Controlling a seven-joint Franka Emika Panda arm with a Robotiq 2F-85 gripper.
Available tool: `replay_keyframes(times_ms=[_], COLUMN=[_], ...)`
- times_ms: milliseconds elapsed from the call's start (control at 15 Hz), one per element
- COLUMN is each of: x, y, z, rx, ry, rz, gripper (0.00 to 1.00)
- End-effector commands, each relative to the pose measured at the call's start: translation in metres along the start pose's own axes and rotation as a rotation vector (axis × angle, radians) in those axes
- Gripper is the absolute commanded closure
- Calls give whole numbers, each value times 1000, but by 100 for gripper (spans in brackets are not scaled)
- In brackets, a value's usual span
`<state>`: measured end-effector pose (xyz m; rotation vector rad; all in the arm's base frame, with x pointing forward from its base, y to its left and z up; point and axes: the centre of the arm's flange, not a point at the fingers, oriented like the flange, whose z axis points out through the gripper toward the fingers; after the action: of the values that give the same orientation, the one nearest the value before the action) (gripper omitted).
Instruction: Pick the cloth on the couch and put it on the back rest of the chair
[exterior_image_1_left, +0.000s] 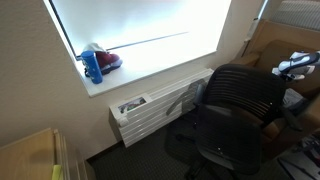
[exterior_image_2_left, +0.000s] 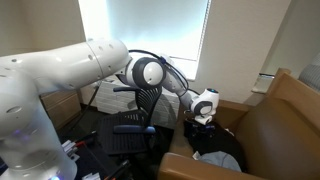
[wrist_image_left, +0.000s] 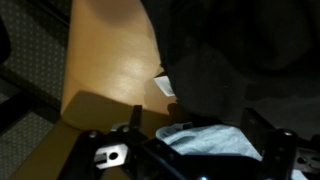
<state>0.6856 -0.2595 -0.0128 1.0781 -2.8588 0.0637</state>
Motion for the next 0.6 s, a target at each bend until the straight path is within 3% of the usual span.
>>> replay_keyframes(times_ms=[0,133,267,533], x=[3,10,8,-14], y=[-2,-8,-6,-21], z=[0,-5,-3,30], rx=[-52,-105,40,215], ry=[1,-2,-82,-197], rz=[-10,-14,61,170], gripper=[0,0,0,0])
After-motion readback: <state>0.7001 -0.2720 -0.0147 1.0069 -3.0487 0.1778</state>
